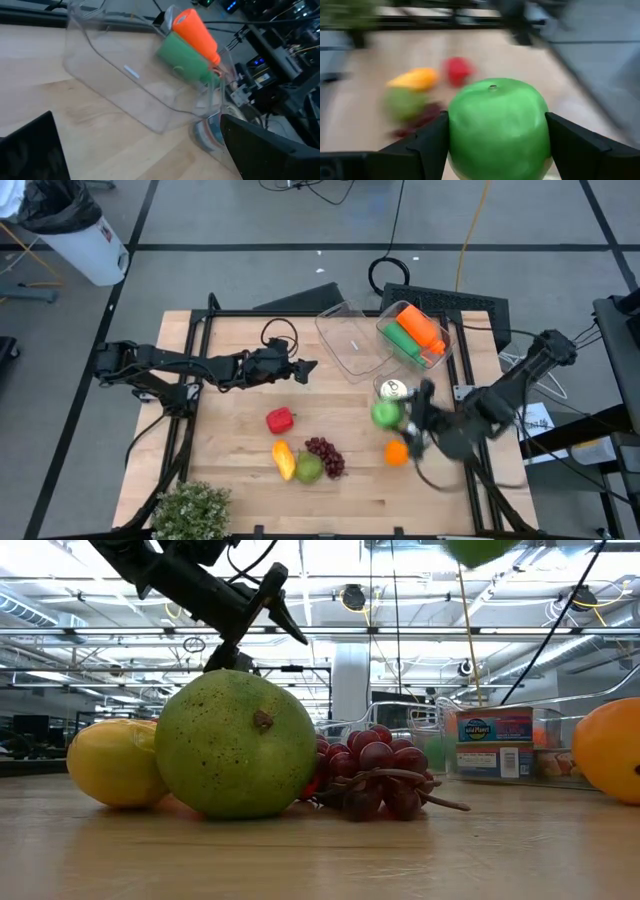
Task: Pick & Place Food Item
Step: Put the green apple into the top left transparent bin
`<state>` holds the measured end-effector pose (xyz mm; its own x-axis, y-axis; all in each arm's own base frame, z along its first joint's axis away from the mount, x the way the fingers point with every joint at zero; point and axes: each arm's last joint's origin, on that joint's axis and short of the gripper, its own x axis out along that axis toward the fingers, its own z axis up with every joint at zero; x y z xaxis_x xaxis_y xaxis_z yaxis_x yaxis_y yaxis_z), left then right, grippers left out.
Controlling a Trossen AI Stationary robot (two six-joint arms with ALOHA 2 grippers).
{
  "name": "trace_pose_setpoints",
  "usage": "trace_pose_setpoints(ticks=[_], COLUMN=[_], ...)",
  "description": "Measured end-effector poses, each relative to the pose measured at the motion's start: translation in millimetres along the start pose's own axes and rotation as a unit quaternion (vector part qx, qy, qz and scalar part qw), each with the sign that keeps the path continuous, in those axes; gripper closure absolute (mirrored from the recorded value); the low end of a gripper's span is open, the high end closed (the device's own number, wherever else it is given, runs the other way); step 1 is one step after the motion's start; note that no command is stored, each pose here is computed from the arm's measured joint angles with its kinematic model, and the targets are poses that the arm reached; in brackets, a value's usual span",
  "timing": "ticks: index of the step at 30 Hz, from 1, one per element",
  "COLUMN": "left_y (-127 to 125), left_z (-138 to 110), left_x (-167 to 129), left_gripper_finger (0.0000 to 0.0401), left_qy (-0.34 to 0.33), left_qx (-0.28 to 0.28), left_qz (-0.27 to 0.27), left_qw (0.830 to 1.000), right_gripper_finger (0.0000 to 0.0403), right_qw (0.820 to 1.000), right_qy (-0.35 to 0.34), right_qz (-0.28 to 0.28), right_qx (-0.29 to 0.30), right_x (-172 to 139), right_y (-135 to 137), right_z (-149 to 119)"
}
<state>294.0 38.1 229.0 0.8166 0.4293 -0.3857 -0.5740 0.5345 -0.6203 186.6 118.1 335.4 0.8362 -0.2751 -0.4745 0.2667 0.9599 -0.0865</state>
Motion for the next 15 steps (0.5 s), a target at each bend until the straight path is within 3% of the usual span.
trace_pose_setpoints(ticks=[5, 11, 15], left_y=[-3, -3, -3], left_z=[2, 2, 2], left_x=[0, 0, 0], left_gripper_finger=[0.0074, 0.0072, 0.0079], left_qy=[-0.010, -0.011, -0.011], left_qx=[-0.006, -0.007, -0.007], left_qz=[-0.013, -0.014, -0.014], left_qw=[1.000, 1.000, 1.000], right_gripper_finger=[0.0129, 0.0130, 0.0123], right_qw=[0.993, 0.996, 0.991], right_qy=[0.006, 0.003, 0.016], right_qz=[-0.114, -0.092, -0.130], right_qx=[0.002, 0.006, 0.022], right_x=[25, 79, 112], right_y=[-51, -106, -152], right_z=[11, 11, -10])
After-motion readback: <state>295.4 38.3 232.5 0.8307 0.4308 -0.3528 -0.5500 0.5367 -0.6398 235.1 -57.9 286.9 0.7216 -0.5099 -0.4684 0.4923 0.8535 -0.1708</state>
